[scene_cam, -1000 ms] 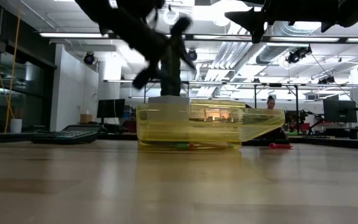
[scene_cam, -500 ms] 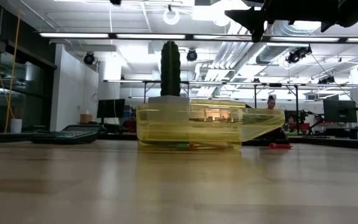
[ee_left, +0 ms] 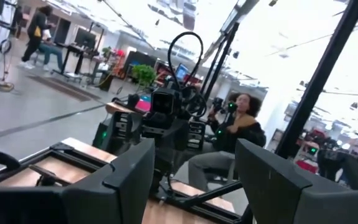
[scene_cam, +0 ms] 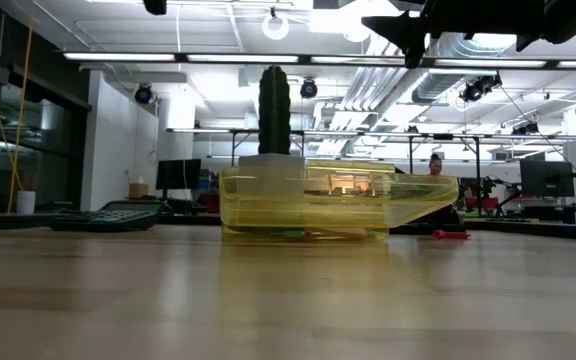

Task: Pack school essentials
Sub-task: Put the large orange eraser into the yellow supply box

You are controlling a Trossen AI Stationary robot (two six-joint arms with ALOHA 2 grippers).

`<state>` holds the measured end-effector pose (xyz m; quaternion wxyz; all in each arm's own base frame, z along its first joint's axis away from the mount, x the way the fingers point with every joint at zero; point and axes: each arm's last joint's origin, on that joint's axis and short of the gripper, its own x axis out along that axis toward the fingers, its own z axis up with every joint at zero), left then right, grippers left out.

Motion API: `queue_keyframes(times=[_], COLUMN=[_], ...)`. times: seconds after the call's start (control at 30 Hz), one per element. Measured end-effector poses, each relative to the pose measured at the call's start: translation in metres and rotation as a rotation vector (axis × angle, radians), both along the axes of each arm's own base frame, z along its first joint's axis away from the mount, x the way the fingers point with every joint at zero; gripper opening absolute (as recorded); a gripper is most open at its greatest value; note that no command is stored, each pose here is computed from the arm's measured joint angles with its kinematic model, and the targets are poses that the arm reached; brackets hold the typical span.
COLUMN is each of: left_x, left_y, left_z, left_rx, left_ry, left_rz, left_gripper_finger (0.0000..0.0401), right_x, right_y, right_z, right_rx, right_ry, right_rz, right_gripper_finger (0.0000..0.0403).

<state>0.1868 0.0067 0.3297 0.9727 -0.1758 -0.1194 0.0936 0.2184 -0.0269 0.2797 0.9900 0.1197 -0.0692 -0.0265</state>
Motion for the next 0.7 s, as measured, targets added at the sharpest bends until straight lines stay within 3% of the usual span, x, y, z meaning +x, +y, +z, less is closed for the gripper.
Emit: queue_keyframes(times=[0.3, 0.7], left_x=[-0.0048, -0.0049], left_y=[0.0004, 0.0006], left_z=[0.0011, 0.0010], left_rx=[0.172, 0.201], left_ry=[0.046, 0.055], left_rz=[0.049, 0.063], left_gripper_finger=[0.0211, 0.0211], right_x=[0.0000, 0.0000], right_y=[0.0000, 0.0000], right_z=[0.0000, 0.0000], right_rx=[0.016, 0.003], right_ry=[-0.001, 0.000], right_rz=[0.002, 0.000], right_gripper_finger=[0.0227, 0.0227])
